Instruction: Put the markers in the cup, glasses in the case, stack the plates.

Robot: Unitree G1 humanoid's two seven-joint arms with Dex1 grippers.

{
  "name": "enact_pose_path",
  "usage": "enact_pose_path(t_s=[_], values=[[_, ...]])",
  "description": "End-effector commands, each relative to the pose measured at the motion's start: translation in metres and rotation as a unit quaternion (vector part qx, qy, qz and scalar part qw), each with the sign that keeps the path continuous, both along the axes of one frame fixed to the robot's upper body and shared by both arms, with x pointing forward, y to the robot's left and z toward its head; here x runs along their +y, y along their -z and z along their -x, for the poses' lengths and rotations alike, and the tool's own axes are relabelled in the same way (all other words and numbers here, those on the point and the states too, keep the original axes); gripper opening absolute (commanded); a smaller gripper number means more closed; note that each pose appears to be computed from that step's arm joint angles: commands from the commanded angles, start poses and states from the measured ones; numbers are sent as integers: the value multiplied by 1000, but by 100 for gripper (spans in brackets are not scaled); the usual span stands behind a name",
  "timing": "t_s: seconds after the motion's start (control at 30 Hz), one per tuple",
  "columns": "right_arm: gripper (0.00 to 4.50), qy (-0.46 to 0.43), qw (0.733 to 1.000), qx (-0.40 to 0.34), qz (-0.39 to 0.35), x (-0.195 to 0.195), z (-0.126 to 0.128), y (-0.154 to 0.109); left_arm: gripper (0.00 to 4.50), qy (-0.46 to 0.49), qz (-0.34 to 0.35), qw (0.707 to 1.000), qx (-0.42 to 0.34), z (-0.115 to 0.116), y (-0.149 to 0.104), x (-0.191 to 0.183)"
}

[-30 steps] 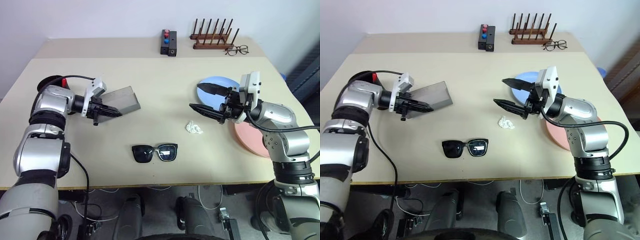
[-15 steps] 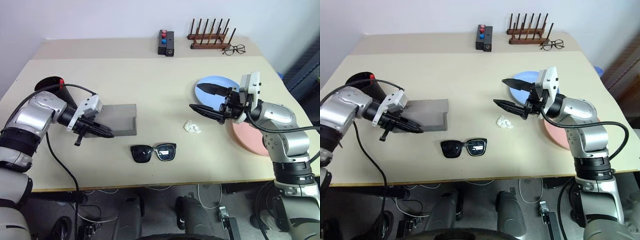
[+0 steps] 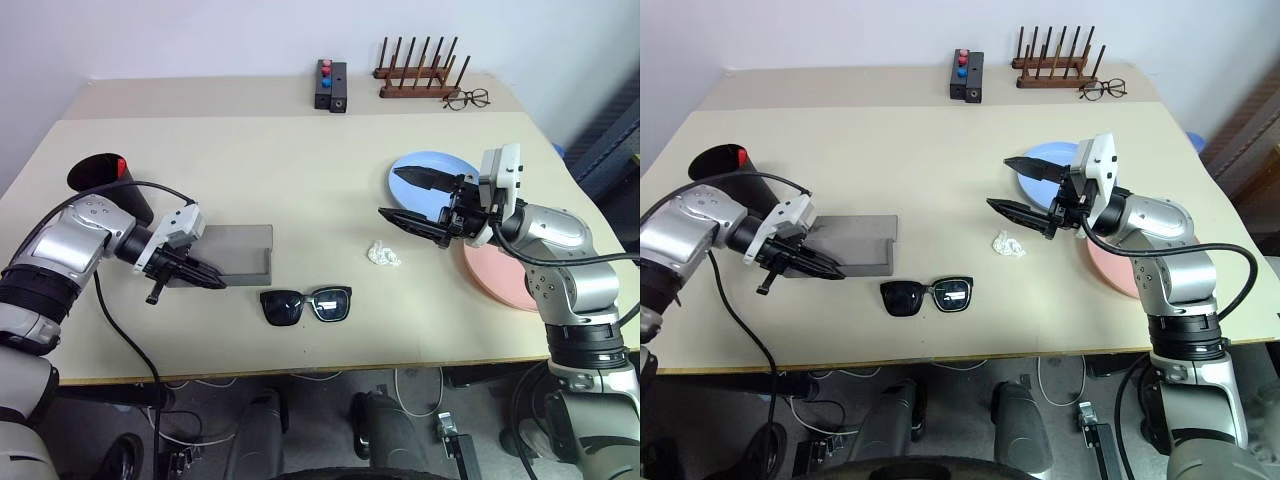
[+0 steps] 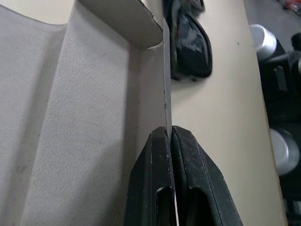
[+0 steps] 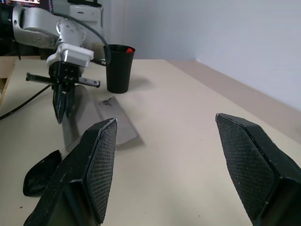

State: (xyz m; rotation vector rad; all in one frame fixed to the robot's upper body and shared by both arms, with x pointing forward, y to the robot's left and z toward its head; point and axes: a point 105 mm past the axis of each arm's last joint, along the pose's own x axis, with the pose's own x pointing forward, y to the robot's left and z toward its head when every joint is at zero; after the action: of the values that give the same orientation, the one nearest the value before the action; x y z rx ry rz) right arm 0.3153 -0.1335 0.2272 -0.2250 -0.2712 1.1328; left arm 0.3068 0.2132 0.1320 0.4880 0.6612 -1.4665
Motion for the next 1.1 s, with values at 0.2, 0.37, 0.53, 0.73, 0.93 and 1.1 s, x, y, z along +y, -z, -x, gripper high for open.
enact_pose_path(t_s=[0.2,0.37,0.53,0.73,0.93,1.1], values=[[341,-4,1000,-20,-5,0,3,-8,7,-7,-3,1000,-18,-5,-1,3],[341,-5,1000,-20,-5,0,3,-8,7,-8,-4,1000,-20,-6,3,1],[341,-4,1000,-20,-5,0,3,-8,7,-14,-2,1000,-17,-8,5,1],[341,-3,1000,-19,-7,1,2,-8,242,-12,7,1000,-24,-10,4,-2],[341,-4,1000,-19,-7,1,2,-7,446,-22,19,999,-41,-17,-10,-2],[341,-5,1000,-19,-9,2,1,-7,446,-16,58,995,-74,-22,-42,-13]])
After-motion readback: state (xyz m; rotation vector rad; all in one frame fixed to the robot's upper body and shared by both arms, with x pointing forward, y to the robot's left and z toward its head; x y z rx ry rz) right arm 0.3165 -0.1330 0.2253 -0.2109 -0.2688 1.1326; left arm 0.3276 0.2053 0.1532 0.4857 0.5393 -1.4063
